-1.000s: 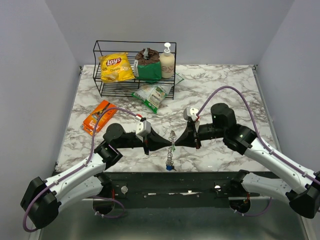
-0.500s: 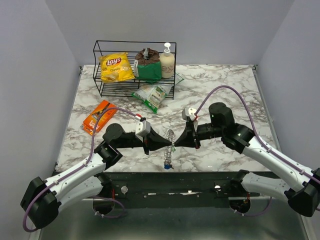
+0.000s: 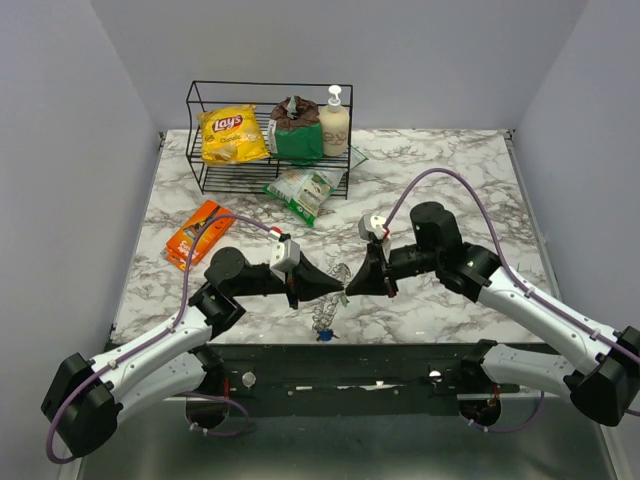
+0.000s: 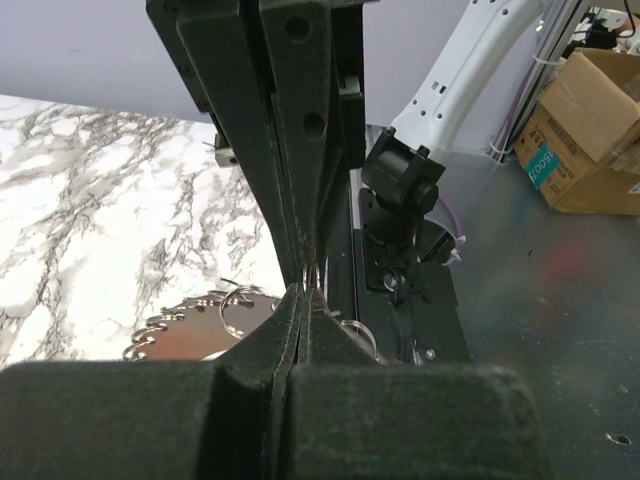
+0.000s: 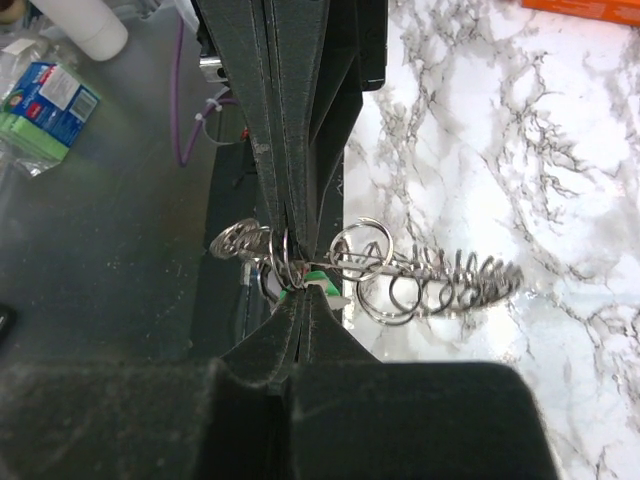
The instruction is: Put the keys on the keyring
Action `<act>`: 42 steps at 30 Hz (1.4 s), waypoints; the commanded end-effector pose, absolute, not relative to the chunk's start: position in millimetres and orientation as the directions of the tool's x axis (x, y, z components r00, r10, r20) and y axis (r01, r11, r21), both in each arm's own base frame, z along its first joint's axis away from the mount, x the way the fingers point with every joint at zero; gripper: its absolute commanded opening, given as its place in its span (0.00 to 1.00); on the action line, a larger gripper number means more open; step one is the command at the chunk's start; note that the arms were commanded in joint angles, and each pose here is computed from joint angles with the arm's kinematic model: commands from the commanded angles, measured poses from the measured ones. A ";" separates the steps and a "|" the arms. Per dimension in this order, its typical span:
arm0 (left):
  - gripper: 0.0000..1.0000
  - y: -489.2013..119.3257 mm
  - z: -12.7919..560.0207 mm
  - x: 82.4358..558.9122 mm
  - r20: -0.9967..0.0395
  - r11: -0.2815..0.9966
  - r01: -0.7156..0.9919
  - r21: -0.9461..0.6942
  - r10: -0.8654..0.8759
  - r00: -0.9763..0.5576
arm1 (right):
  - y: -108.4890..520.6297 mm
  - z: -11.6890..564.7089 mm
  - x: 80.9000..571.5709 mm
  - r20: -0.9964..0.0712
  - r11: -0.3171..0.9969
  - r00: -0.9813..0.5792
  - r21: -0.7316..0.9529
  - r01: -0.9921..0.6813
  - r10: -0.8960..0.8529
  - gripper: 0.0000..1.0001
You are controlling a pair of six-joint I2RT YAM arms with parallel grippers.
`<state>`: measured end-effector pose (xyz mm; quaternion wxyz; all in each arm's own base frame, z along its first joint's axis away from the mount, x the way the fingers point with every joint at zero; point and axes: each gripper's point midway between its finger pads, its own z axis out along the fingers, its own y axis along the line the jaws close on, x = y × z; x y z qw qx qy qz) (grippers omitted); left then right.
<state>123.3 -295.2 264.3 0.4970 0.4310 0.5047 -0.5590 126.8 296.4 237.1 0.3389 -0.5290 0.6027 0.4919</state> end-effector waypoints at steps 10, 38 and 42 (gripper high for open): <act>0.00 -293.7 307.4 126.6 -0.970 0.025 1.000 -0.016 -0.242 -0.009 | 293.8 241.5 122.3 -0.926 -0.036 -0.217 0.239 -0.970 -0.309 0.41; 0.00 -295.8 293.4 142.2 -0.979 0.096 0.995 -0.038 -0.203 -0.018 | 269.1 253.7 149.2 -0.950 0.218 -0.157 0.098 -0.971 -0.269 1.00; 0.00 -299.8 287.1 153.2 -0.983 0.129 0.991 -0.046 -0.181 -0.022 | 267.3 254.2 149.7 -0.951 0.231 -0.159 0.097 -0.968 -0.265 1.00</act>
